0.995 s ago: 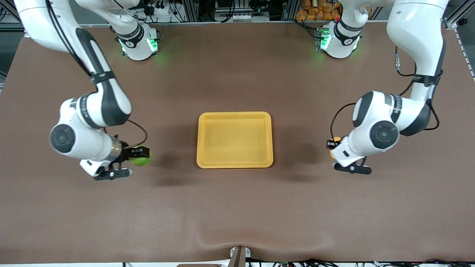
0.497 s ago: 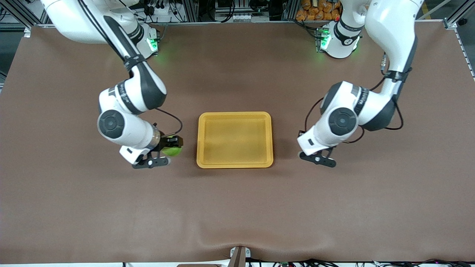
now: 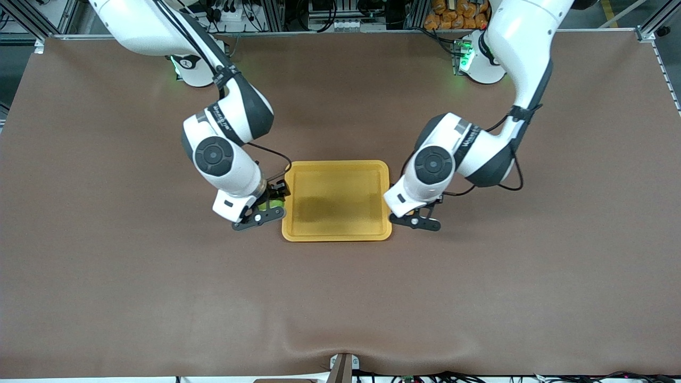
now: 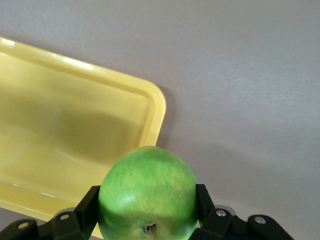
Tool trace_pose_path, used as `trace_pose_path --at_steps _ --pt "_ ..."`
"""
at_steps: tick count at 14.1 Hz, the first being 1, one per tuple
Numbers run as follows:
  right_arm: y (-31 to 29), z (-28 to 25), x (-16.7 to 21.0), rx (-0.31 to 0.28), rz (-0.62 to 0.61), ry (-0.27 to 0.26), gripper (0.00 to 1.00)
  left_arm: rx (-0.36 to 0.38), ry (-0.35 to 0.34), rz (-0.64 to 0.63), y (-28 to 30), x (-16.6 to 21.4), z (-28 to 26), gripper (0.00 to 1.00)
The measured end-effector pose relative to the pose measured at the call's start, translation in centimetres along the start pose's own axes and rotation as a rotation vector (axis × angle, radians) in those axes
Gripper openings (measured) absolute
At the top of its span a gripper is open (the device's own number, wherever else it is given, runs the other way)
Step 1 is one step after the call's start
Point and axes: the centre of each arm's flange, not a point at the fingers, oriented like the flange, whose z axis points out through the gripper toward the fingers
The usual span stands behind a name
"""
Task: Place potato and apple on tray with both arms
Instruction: 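Carry the apple with the right gripper while the left gripper carries the potato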
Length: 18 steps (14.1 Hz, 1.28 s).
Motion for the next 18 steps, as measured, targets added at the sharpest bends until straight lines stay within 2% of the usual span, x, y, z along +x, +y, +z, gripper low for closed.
trace_pose_path --at_steps 2,6,9,18 --pt "-0.9 1.3 -0.2 -0.002 0.017 -0.02 0.8 -0.004 0.0 -0.032 2.1 0.1 0.9 0.52" --pt "-3.5 4.1 -0.5 -0.001 0.178 -0.033 0.8 -0.033 0.028 -0.096 4.6 0.8 2.6 0.52" --pt "-4.8 6.6 -0.6 0.001 0.247 -0.042 0.8 -0.043 0.032 -0.143 6.5 0.4 4.4 0.52" --pt "-6.3 9.7 -0.6 0.011 0.286 -0.04 0.8 -0.039 0.008 -0.16 7.4 0.3 7.7 0.52"
